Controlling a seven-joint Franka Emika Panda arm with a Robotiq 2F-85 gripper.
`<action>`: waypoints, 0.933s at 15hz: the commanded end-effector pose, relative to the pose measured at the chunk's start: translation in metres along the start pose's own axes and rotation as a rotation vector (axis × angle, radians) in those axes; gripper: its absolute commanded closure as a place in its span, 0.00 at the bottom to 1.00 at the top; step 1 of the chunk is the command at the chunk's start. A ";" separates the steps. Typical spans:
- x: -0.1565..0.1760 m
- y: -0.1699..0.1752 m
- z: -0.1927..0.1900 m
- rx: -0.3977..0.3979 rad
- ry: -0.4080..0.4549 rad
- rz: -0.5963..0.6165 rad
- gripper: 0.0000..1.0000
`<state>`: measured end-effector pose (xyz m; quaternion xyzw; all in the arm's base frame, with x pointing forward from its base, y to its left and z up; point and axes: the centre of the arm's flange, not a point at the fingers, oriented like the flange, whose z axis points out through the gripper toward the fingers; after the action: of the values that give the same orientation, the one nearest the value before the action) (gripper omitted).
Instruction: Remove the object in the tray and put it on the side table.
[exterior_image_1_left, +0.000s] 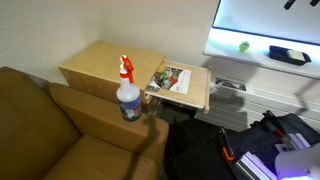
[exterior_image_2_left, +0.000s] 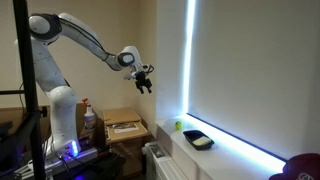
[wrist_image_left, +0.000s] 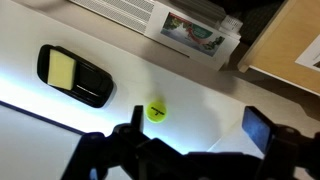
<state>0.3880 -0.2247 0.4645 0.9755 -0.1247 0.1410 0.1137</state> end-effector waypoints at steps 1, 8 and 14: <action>0.001 -0.004 -0.002 0.001 0.004 -0.008 0.00; 0.053 0.089 0.069 -0.162 0.063 0.295 0.00; 0.086 0.194 0.125 -0.241 0.014 0.625 0.00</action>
<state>0.4156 -0.4166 0.4139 0.8890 -0.3700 0.1909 0.1907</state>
